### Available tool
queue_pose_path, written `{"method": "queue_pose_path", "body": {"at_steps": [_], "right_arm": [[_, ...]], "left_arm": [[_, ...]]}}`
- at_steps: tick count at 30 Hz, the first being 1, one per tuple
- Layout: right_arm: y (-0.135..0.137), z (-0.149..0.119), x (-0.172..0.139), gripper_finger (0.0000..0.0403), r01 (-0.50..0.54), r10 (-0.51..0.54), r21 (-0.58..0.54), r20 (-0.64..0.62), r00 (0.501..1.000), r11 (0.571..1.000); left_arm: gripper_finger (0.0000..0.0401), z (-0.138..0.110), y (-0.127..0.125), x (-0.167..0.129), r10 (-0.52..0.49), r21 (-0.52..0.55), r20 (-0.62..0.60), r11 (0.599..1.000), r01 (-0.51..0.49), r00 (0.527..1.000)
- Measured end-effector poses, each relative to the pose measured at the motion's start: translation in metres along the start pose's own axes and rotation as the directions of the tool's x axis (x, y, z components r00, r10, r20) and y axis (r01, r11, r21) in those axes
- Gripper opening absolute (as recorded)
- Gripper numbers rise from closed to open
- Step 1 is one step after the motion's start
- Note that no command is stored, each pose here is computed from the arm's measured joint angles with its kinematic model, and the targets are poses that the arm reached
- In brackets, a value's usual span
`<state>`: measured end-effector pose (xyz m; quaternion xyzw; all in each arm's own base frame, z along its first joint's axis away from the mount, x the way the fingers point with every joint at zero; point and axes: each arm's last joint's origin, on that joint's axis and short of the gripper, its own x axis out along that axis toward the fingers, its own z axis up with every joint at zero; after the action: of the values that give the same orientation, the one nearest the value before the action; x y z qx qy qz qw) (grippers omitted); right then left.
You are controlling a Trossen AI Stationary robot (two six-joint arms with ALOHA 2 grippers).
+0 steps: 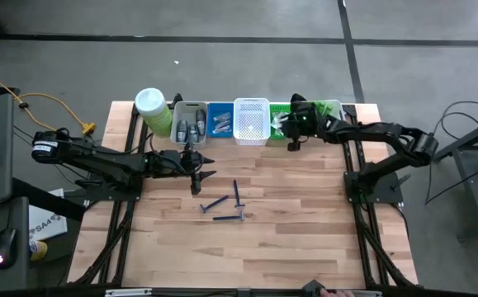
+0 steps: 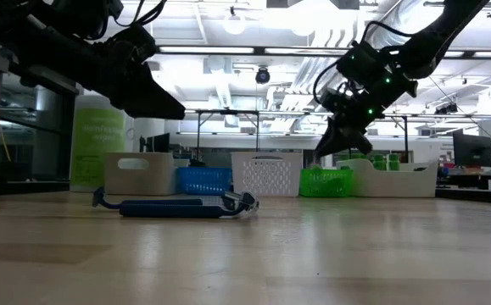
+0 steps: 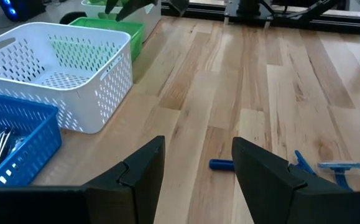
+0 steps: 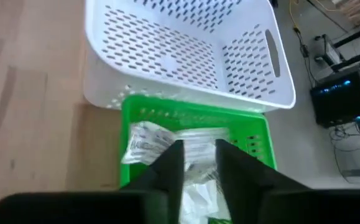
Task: Pick & Place Travel size toiletries
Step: Put the white bandage pack into the green bin, then put the top left blue razor into the left white bin
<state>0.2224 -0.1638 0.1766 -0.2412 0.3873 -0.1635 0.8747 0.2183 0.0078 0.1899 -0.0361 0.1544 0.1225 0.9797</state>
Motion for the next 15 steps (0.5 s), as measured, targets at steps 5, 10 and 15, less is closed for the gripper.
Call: {"method": "queue_pose_path", "body": {"at_steps": [5, 10, 15], "right_arm": [[-0.005, -0.003, 0.0, 0.0147, 0.034, -0.034, 0.016, -0.02, 0.999, 0.999], [-0.005, -0.002, -0.006, 0.0195, 0.081, -0.072, 0.142, -0.065, 0.995, 0.987], [-0.001, 0.012, -0.031, 0.0208, 0.0, -0.009, 0.327, 0.025, 1.0, 0.945]], "left_arm": [[0.0186, 0.0, 0.0, 0.0, 0.001, -0.012, 0.0, 1.0, -0.001, 1.0], [0.0186, 0.002, 0.0, 0.0, 0.022, -0.065, 0.007, 0.998, -0.022, 1.0], [0.0186, 0.014, 0.0, 0.002, 0.048, -0.134, 0.018, 0.99, -0.045, 0.999]]}}
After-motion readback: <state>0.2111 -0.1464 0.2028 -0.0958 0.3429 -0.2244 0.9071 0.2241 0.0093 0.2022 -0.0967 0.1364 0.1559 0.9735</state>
